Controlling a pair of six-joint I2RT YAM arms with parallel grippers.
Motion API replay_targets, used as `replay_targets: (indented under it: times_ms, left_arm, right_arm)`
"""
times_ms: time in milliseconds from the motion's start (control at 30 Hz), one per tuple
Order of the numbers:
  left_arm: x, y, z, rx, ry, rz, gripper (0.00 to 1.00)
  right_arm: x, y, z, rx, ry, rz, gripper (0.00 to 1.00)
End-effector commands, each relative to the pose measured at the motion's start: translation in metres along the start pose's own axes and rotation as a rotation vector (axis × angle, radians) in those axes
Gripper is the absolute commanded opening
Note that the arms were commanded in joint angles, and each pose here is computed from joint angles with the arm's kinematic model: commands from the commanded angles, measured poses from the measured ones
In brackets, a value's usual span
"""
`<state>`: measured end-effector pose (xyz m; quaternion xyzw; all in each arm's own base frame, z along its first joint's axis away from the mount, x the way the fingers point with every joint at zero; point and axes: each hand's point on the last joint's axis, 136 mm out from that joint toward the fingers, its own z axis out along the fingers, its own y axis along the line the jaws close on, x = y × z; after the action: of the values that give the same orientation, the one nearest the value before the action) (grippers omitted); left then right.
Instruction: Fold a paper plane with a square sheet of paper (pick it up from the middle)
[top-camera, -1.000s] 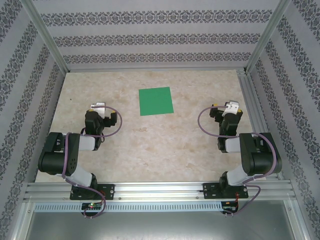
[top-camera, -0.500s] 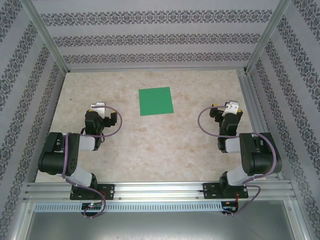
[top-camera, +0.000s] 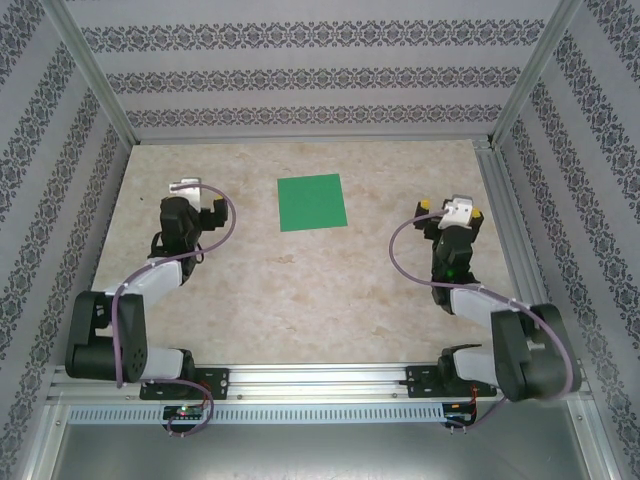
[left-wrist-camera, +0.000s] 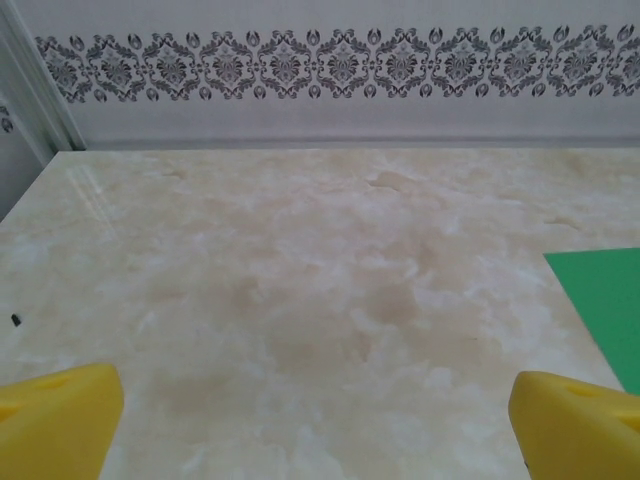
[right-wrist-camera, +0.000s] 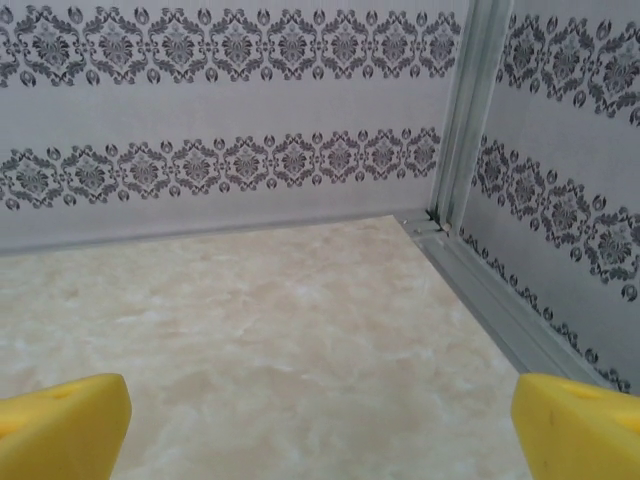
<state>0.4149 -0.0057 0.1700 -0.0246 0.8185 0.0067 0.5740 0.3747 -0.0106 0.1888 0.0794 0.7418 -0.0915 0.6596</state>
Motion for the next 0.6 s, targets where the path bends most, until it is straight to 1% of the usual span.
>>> replay_targets:
  times_ms: [0,67,133,267,333,433,567]
  left_arm:
    - [-0.003,0.0,-0.016,-0.01,0.08,-0.118,1.0]
    - [-0.013,-0.002,-0.026,-0.003,0.104,-0.18,1.0]
    - [-0.023,-0.009,-0.034,0.027,0.136,-0.227,1.0]
    - [-0.036,-0.018,-0.046,0.067,0.196,-0.279,1.0]
    - [-0.039,-0.02,-0.051,0.076,0.226,-0.307,1.0]
    - [-0.044,-0.028,-0.057,0.121,0.238,-0.342,1.0]
    - [-0.044,-0.034,-0.063,0.152,0.255,-0.342,1.0]
  right_arm:
    - [-0.006,-0.01,-0.003,0.088,0.175,0.111,0.98]
    - [-0.003,-0.007,-0.006,0.097,0.292,0.189,0.98]
    - [-0.001,0.006,-0.006,0.056,0.38,0.223,0.98]
    - [0.006,0.049,0.0,-0.057,0.493,0.227,0.98]
    - [0.009,0.078,0.003,-0.094,0.534,0.218,0.98]
    - [0.015,0.128,0.006,-0.164,0.58,0.16,0.98]
    - [0.038,0.197,0.01,-0.239,0.659,0.066,0.98]
